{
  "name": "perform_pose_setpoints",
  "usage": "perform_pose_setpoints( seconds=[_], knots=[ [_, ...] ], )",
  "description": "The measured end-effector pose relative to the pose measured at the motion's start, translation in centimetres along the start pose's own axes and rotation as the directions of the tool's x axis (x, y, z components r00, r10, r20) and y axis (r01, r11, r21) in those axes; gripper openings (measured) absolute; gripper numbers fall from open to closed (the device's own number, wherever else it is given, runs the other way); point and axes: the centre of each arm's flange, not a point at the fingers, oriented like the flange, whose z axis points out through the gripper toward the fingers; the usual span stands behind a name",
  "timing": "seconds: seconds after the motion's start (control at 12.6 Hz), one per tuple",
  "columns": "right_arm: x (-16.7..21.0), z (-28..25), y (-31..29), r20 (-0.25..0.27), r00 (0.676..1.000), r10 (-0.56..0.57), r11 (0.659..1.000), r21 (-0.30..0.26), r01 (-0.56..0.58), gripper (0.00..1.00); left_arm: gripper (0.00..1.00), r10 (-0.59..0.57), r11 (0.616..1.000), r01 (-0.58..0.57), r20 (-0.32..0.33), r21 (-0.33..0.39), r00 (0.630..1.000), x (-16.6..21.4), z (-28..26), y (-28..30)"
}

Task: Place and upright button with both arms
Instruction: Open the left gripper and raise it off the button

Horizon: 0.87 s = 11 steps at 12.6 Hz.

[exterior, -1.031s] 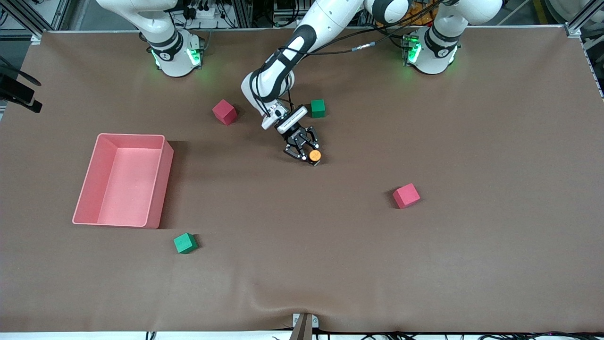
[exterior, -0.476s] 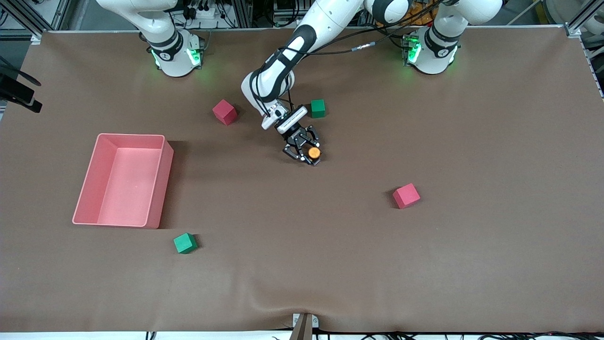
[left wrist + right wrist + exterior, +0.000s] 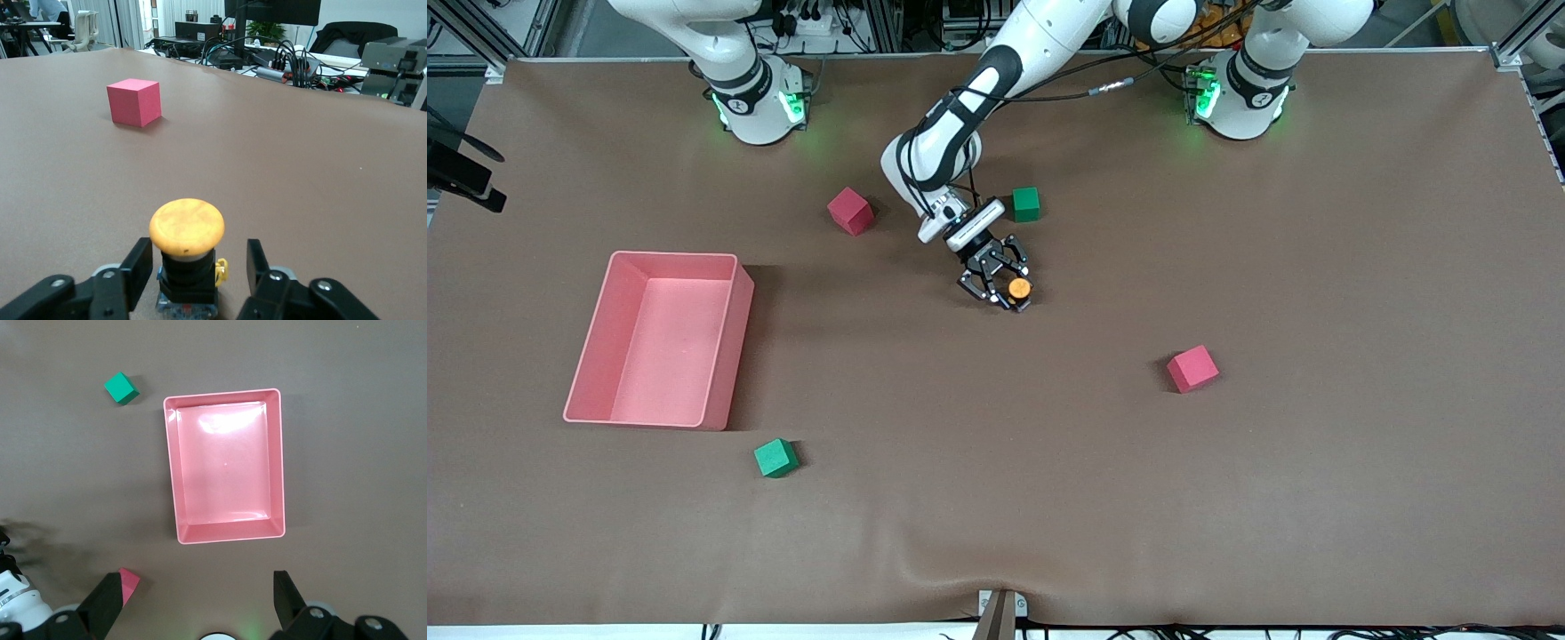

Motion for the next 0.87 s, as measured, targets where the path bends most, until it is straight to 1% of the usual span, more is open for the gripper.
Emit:
perform_pose_setpoints(
  seconds=[0.16,0.4,0.63,0.79,0.87],
  knots=[
    [0.0,0.1,0.0,0.002,1.000,0.000,1.000,0.000,0.000,1.00,0.67,0.097,0.995,-0.097,0.000,-0.007,0.995,-0.1,-0.5,-0.1],
    [0.1,0.1,0.0,0.002,1.000,0.001,1.000,0.000,-0.001,1.00,0.67,0.138,0.990,-0.138,-0.002,-0.016,0.990,0.0,-1.2,0.0],
    [0.1,0.1,0.0,0.003,1.000,0.001,1.000,0.000,-0.001,1.00,0.67,0.207,0.978,-0.207,-0.030,0.002,0.978,0.7,-3.0,-0.6],
    [0.1,0.2,0.0,0.004,1.000,0.001,1.000,0.000,-0.001,1.00,0.67,0.240,0.971,-0.240,-0.010,-0.014,0.971,2.5,-5.1,-0.3],
    [0.1,0.2,0.0,0.004,1.000,0.001,1.000,0.000,-0.001,1.00,0.67,0.280,0.960,-0.279,0.019,-0.014,0.960,4.1,-6.2,0.0]
  ],
)
